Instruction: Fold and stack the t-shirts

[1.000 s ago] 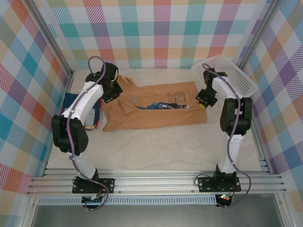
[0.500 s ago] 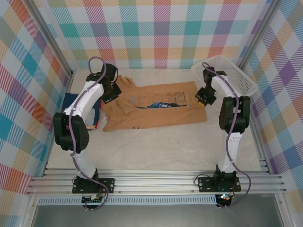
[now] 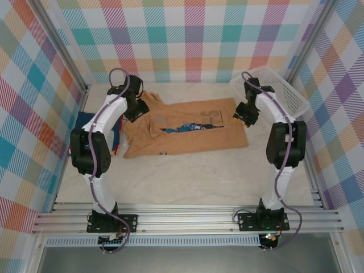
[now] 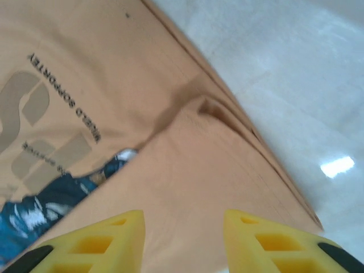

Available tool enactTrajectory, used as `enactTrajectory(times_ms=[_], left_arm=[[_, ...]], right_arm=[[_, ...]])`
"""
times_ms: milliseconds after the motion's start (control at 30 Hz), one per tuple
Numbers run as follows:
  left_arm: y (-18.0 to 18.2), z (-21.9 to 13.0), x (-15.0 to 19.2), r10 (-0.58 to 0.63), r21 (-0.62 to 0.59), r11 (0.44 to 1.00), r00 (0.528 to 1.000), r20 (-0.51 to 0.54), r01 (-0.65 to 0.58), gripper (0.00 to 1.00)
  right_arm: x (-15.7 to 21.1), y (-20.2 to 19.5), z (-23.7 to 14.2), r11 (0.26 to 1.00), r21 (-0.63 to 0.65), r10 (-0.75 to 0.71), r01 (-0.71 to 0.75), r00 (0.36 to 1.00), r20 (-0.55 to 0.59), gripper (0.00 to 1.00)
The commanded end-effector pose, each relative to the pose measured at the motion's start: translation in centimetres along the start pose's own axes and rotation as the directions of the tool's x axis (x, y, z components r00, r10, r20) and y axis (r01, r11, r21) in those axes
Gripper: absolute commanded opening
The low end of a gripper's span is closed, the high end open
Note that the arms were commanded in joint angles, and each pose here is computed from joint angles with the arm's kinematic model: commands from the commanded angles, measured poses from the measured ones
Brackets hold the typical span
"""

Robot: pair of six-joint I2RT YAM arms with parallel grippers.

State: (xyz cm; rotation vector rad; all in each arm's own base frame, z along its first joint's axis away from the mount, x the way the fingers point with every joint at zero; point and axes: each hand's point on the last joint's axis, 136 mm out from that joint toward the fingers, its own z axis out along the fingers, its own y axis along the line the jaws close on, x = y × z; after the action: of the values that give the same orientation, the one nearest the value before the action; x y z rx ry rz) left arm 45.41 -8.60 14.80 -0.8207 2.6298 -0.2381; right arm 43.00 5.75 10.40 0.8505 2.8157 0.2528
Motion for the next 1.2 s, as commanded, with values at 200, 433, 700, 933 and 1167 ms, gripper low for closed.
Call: enactTrajectory(times_ms=[200, 433, 700, 933, 1167], left_arm=[[1.7, 0.3, 5.0, -0.099, 0.035, 0.994, 0.984, -0.151, 0.105, 0.46], [2.1, 1.6, 6.6, -0.144, 0.021, 0.988, 0.969, -0.199, 0.151, 0.38], [6.4, 2.4, 5.5, -0.187, -0.111, 0.98, 0.963, -0.195, 0.168, 0.24], [4.0, 5.6, 5.9, -0.162, -0.05, 0.987, 0.951, -0.263, 0.154, 0.17], [0.2, 7.6, 6.9, -0.103, 0.052, 0.991, 0.95, -0.294, 0.123, 0.31]], right_arm=[[3.5, -1.5, 1.8, 1.0, -0.018, -0.013, 0.013, 1.0, -0.012, 0.36], [2.3, -0.8, 3.7, 1.0, -0.014, 0.017, -0.017, 1.0, 0.013, 0.28], [1.5, 0.6, 4.8, 1.0, -0.016, 0.016, -0.016, 0.999, 0.028, 0.21], [3.1, -0.1, 6.2, 1.0, -0.008, 0.011, -0.011, 1.0, -0.025, 0.2], [3.8, -0.4, 6.0, 1.0, -0.006, -0.013, 0.013, 0.999, -0.036, 0.2]])
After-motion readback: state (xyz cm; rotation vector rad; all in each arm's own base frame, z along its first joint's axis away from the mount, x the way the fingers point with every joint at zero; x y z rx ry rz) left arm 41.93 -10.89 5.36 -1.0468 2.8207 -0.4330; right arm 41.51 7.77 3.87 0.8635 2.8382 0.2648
